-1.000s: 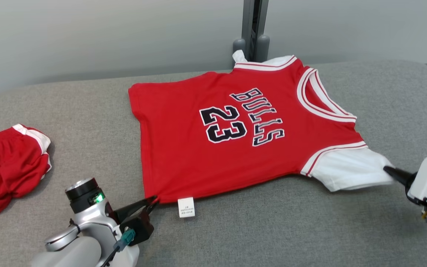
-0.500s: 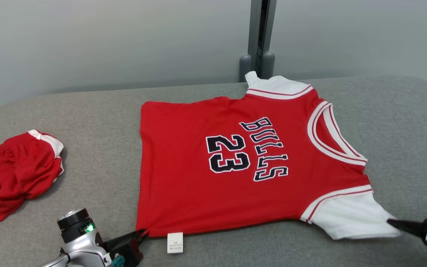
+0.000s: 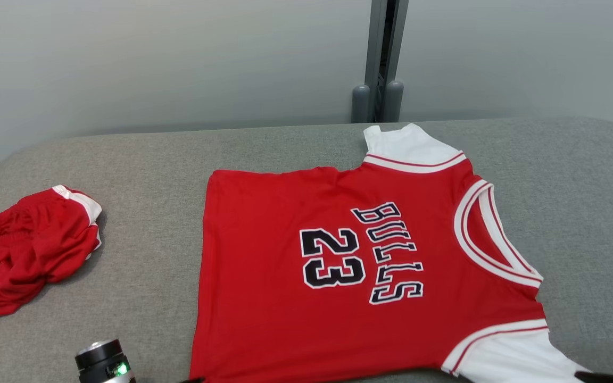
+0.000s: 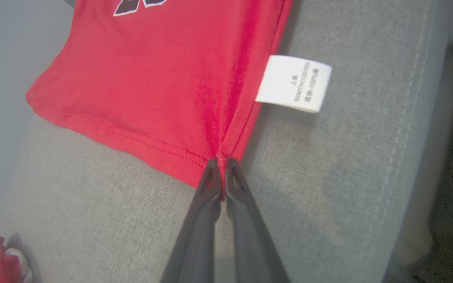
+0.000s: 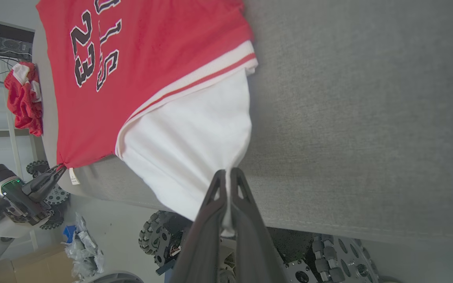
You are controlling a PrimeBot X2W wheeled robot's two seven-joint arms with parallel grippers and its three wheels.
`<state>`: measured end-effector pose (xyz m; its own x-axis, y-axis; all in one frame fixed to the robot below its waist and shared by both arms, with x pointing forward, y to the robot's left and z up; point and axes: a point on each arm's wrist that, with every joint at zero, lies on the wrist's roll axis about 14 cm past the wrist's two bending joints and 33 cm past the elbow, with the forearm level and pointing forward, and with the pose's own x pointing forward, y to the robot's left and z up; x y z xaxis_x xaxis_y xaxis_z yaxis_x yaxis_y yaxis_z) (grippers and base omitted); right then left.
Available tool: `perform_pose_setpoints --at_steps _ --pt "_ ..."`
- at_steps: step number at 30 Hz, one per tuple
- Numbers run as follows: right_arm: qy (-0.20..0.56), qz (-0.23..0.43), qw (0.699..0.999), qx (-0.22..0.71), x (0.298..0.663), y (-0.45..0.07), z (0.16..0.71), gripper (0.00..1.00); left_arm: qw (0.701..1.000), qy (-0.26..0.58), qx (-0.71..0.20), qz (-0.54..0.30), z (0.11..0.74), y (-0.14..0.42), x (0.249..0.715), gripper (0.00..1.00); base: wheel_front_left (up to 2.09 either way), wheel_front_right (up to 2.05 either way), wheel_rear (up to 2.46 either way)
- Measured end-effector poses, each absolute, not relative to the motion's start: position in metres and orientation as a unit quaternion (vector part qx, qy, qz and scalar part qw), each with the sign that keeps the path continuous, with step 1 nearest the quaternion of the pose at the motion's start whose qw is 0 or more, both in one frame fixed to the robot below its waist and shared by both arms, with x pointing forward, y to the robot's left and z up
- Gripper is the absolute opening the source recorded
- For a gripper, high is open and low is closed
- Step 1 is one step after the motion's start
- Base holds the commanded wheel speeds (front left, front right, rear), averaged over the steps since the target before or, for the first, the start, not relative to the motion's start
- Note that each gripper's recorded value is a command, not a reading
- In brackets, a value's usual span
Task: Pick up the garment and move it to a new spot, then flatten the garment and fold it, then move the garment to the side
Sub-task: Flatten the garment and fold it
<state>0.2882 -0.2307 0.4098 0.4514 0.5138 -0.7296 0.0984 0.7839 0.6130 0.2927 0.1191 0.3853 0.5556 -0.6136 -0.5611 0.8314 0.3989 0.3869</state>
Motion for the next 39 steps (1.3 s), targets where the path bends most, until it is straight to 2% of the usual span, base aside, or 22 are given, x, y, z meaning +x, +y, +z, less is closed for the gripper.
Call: perform_pose_setpoints --at_steps 10,19,26,34,39 --pt "0.543 0.136 0.775 0.294 0.253 -0.226 0.404 0.0 0.822 0.184 0.296 -0.45 0.394 0.117 0.264 0.0 0.0 0.0 0.0" --pt "0.521 0.15 0.787 0.295 0.265 -0.21 0.42 0.0 0.836 0.178 0.273 -0.443 0.41 0.116 0.266 0.0 0.0 0.0 0.0" --pt "0.485 0.157 0.806 0.301 0.291 -0.198 0.441 0.0 0.849 0.167 0.246 -0.437 0.421 0.113 0.277 0.0 0.0 0.0 0.0" --pt "0.424 0.152 0.838 0.309 0.33 -0.197 0.47 0.0 0.897 0.132 0.155 -0.392 0.456 0.115 0.311 0.0 0.0 0.0 0.0" --pt "0.377 0.15 0.86 0.309 0.362 -0.194 0.486 0.0 0.917 0.107 0.114 -0.367 0.47 0.117 0.335 0.0 0.0 0.0 0.0"
